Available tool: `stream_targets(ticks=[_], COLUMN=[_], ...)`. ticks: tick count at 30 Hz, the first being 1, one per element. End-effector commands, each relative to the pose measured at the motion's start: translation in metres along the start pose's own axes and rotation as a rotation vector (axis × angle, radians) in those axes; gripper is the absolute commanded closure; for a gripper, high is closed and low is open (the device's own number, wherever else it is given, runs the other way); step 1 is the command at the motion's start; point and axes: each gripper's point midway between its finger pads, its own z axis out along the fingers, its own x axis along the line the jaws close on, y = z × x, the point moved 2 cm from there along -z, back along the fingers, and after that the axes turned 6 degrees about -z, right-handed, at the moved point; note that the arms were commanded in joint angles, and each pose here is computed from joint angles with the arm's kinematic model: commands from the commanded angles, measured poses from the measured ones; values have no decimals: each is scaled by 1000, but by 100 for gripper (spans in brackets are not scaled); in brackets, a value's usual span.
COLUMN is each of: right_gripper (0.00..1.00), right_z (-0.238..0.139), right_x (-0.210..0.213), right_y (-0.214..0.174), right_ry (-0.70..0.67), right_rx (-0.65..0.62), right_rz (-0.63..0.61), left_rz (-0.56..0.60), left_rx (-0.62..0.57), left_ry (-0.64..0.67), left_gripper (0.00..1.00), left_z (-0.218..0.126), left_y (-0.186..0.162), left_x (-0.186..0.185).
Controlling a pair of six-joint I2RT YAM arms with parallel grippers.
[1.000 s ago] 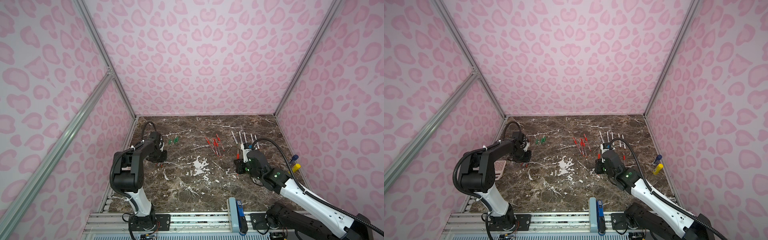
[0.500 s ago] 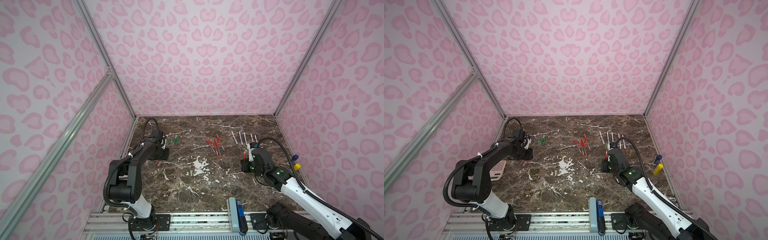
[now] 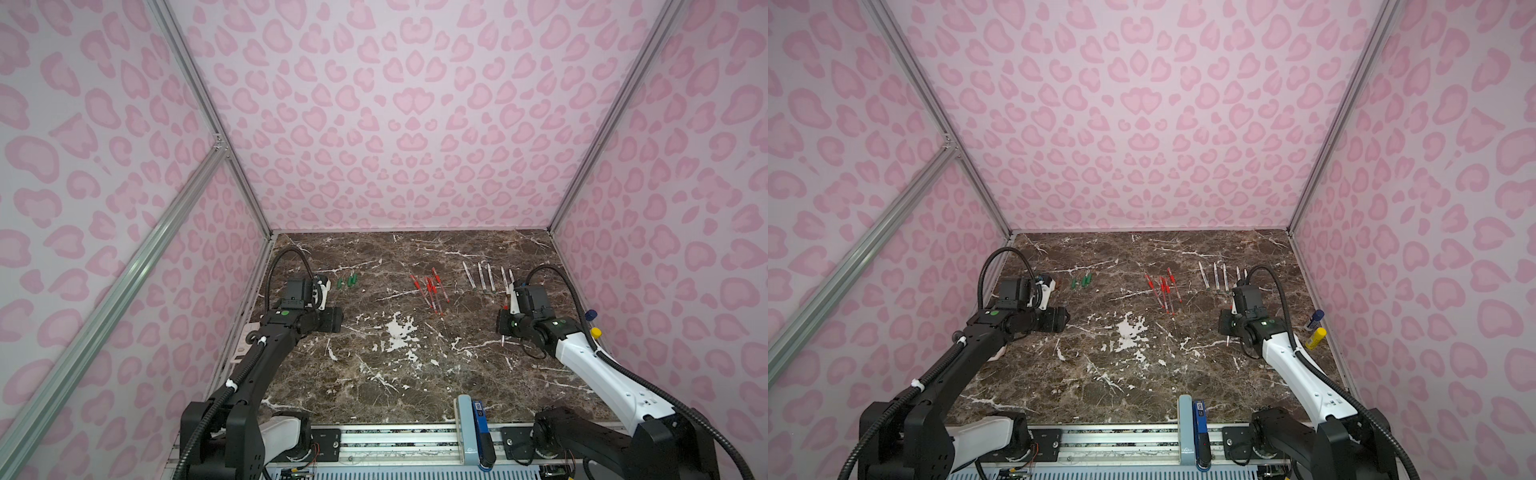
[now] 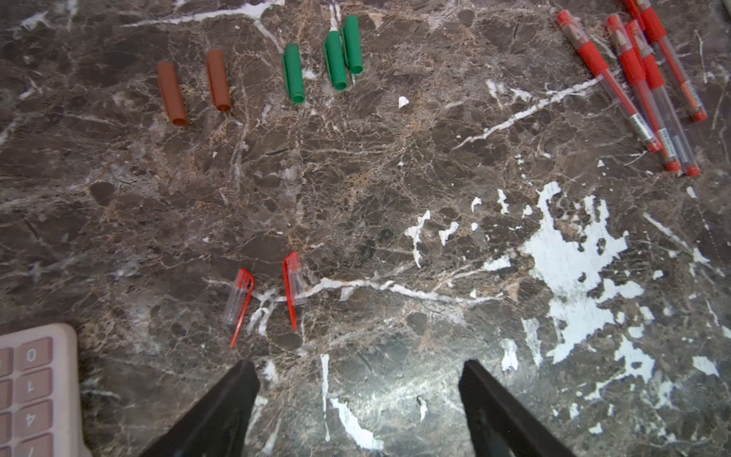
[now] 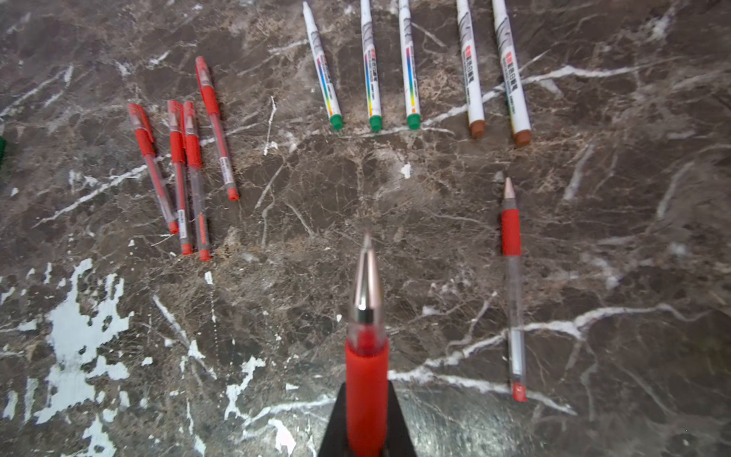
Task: Open the pen caps
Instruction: 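Carry the uncapped pen toward the markers while the left gripper lowers the cap, then lay the uncapped red pen beside the other uncapped red pen and open the right gripper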
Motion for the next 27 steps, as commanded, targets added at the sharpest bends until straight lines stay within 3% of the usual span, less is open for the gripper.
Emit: stream_targets(ticks=[1,11,17,27], right_gripper=[100,100,98,94], right_z=[9,40,57,82], right_x=[-13,-36,-53,-67], right_y=[0,0,-7,-2], right_ry=[-38,-128,-173,-170], right_rx=[46,189,270,282], right_rz=[-29,-95,-124,-65], left_rz=[-1,-68,-82,-88], left_rx=[-101,-196,-196,-195], left_ry=[-32,1,-13,-11], left_gripper=[9,2,1,0], left_z=[-8,-31,-33,-30], left_y=[15,28,28,28], left_x=[1,20,20,23])
